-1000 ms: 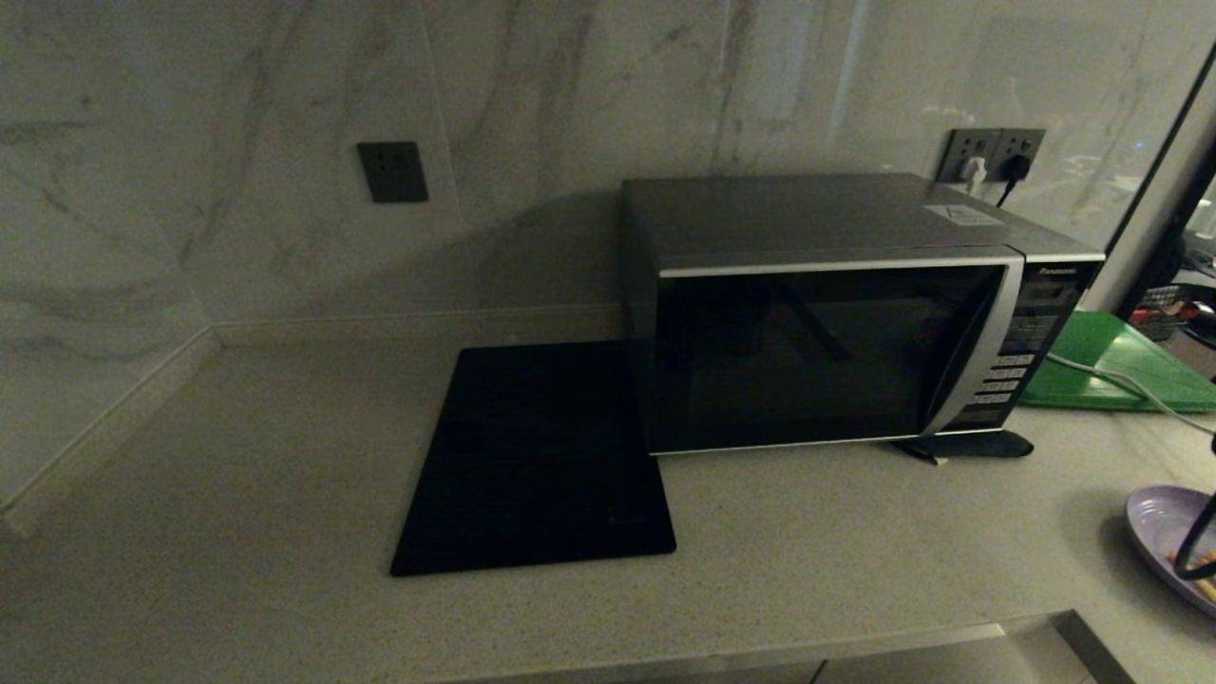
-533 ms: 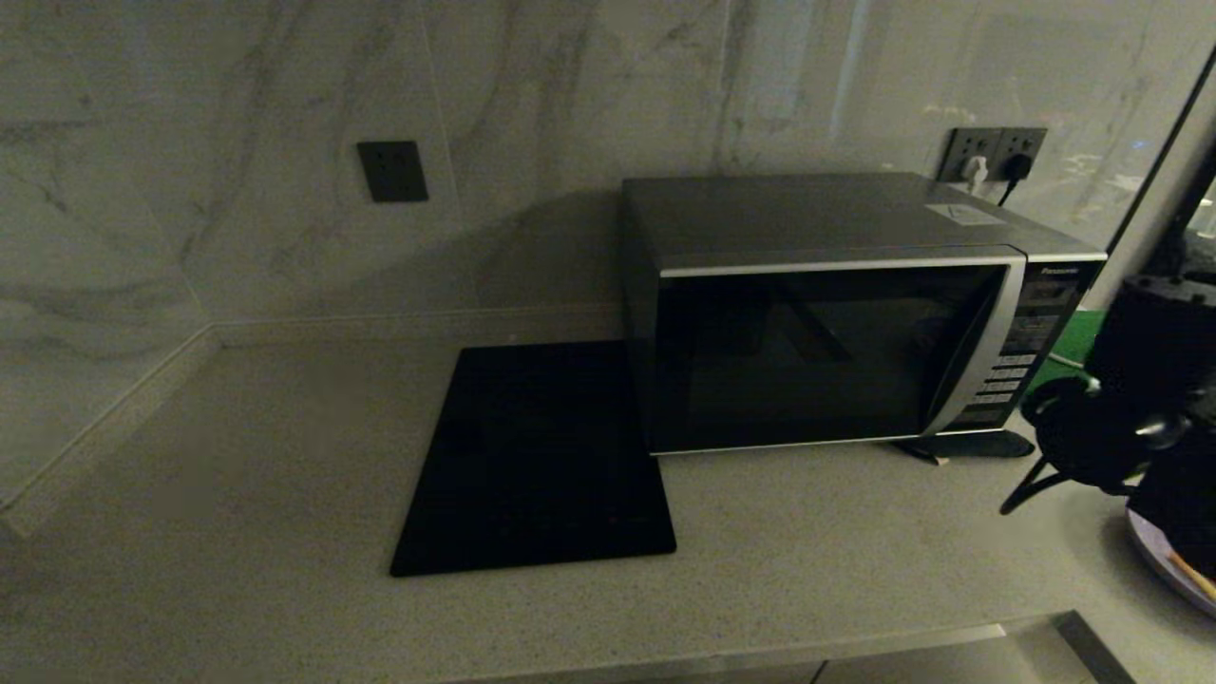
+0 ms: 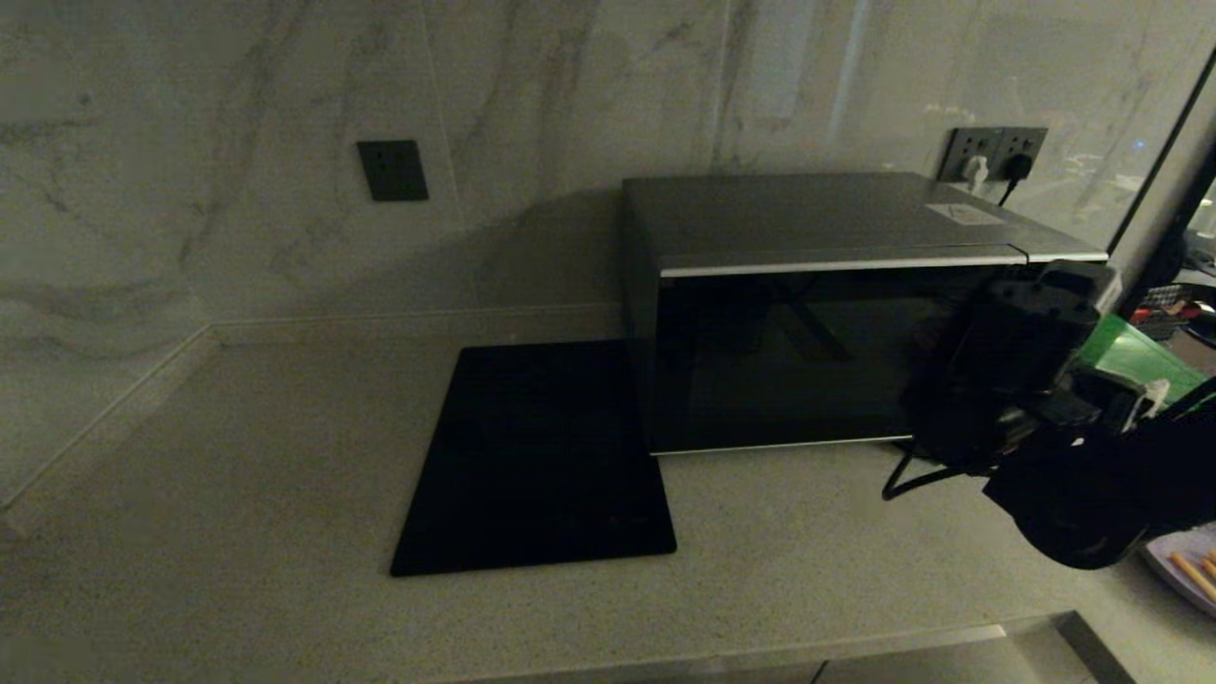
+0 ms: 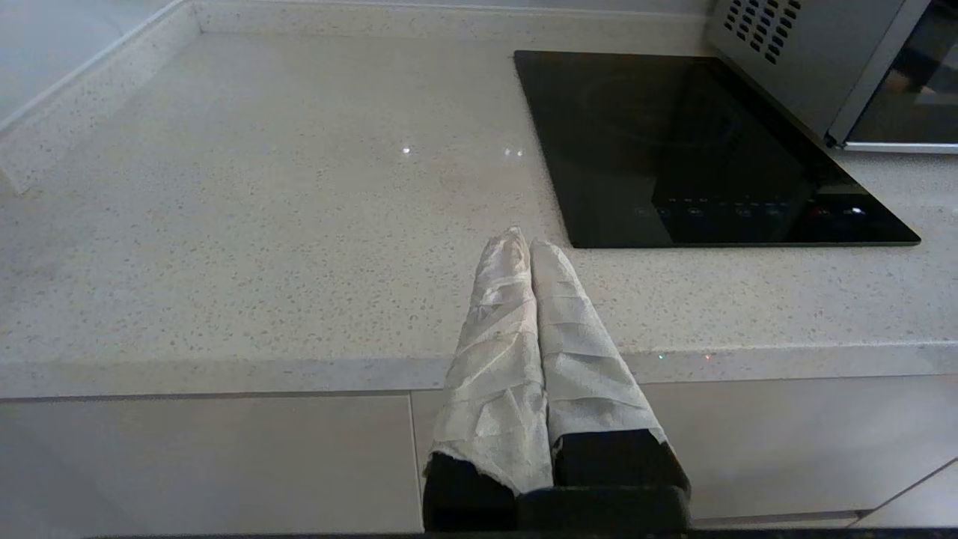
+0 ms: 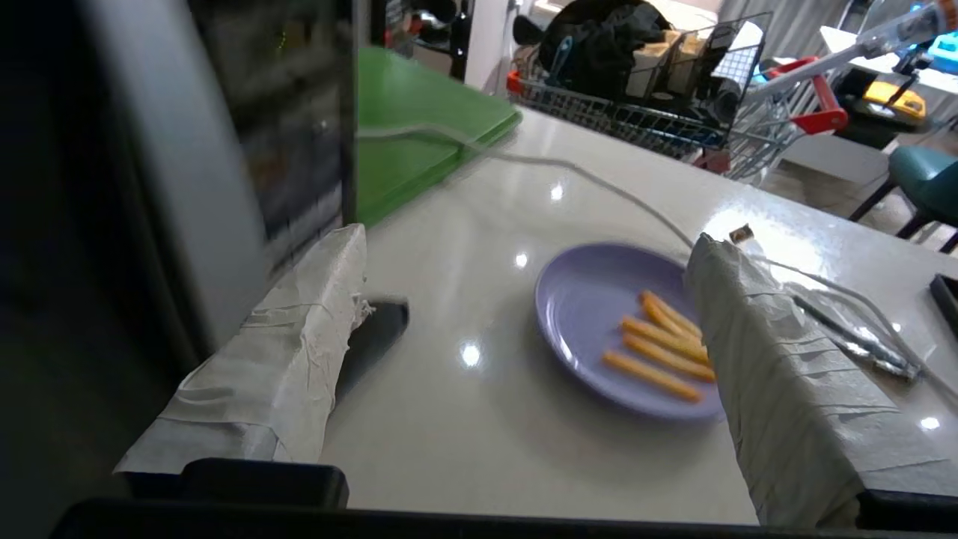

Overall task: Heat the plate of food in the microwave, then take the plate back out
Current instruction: Open the microwave oven

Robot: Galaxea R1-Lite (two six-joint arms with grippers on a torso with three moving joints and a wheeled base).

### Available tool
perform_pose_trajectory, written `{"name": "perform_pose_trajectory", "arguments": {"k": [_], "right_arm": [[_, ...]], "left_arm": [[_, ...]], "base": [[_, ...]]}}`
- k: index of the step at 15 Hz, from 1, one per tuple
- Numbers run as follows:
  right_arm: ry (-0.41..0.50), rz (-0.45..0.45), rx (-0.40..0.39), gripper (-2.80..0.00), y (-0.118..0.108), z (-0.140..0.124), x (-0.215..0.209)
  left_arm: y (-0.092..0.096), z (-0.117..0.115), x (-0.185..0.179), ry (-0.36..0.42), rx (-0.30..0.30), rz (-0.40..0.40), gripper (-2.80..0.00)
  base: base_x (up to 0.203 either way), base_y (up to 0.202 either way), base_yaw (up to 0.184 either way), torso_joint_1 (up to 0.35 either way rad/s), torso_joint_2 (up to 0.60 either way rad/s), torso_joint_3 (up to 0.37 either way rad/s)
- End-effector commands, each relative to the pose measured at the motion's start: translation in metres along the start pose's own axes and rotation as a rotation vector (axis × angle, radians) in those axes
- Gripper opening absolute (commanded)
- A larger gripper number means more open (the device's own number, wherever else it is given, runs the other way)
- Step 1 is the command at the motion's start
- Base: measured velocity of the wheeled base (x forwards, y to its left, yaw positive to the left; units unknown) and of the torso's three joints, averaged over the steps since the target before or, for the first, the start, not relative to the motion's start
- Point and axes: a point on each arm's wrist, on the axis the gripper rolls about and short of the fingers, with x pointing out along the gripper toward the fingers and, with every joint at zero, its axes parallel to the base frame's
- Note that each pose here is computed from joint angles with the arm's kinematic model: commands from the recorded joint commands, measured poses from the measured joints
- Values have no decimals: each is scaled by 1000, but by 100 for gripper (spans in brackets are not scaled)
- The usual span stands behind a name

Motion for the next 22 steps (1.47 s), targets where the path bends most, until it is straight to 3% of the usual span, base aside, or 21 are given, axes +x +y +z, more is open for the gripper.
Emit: {"name": "perform_pose_trajectory", "arguments": {"k": [1,3,7,12,22], "right_arm": [[9,7,-95,0,-1,-26,-11],[11,18,-155,0,-3,-41,-16],[11,26,-161,0,3,-46,-18],[6,40,-99,0,27,-39,-23],[6,7,-54,0,64,-48,-9]], "left_arm": [[0,0,0,-1,0,1,-280],[0,0,0,-1,0,0,-280],[0,0,0,-1,0,1,-280],[0,0,0,-1,0,1,-280],[0,0,0,-1,0,1,-280]], "base": [[0,0,0,0,0,0],[0,0,0,0,0,0],[0,0,0,0,0,0],[0,0,0,0,0,0],[0,0,0,0,0,0]]}}
